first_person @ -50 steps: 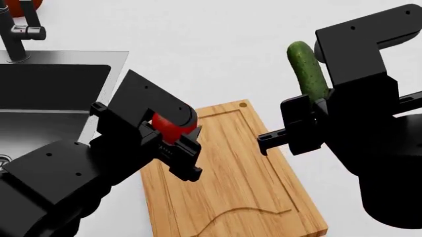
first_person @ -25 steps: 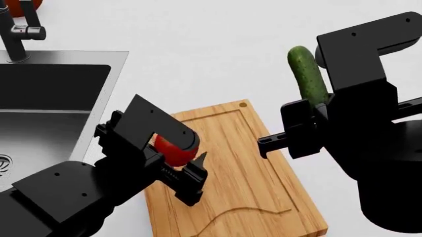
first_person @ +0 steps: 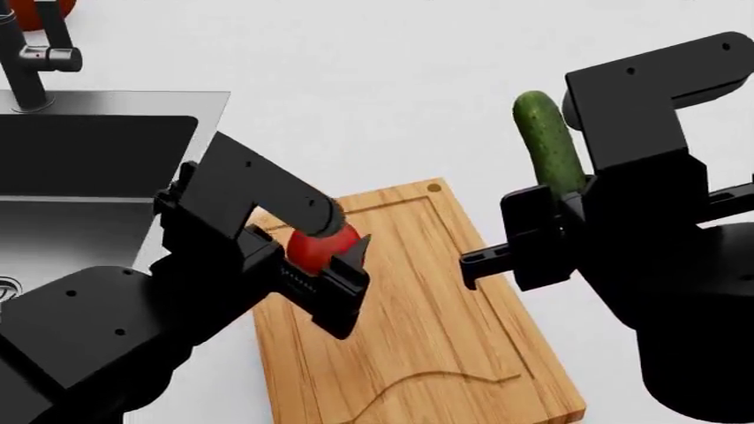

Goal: Pick the vegetables from the sink and place them on the cutting board.

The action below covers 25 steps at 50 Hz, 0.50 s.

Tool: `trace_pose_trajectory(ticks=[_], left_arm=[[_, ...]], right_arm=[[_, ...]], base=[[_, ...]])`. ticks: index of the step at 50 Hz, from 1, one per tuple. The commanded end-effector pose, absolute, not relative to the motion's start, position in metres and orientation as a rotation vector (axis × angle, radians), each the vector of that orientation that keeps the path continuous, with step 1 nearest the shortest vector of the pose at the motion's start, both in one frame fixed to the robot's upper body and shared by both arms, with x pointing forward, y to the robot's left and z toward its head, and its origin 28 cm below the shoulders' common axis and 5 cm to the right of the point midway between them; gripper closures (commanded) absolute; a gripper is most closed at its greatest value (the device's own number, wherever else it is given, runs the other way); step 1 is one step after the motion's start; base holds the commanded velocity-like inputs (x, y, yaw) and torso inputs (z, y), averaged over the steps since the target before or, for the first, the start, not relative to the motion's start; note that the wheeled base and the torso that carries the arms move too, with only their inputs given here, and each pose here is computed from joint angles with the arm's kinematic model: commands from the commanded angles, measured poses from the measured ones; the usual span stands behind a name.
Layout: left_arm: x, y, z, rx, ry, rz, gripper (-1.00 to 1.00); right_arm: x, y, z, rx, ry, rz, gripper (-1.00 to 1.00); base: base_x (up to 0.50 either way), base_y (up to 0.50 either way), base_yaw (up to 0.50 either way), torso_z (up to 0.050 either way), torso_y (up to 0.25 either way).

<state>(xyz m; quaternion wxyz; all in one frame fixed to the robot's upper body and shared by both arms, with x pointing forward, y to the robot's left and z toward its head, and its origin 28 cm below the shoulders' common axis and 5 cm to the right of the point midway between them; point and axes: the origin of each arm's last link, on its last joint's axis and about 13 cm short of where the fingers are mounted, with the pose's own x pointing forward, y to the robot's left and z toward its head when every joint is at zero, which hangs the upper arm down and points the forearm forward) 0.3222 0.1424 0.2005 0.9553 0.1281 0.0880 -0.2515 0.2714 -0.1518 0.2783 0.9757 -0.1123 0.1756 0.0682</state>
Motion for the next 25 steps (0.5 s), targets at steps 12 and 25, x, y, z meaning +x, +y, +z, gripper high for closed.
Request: trace_pose_trajectory(ticks=[12,25], left_arm=[[0.317,0.164,0.258,0.054,-0.085,-0.412,-1.0],[0.318,0.176,0.269,0.013,-0.123,-0.322,-1.0]], right_arm=[[0.282,-0.132,0.305,-0.156,0.632,0.254,1.0],[0.296,-0.118,0.307,-0.159,0.767,0.327,1.0]], base=[[0.0,0.0,0.0,0.0,0.001],[0.0,0.0,0.0,0.0,0.0]])
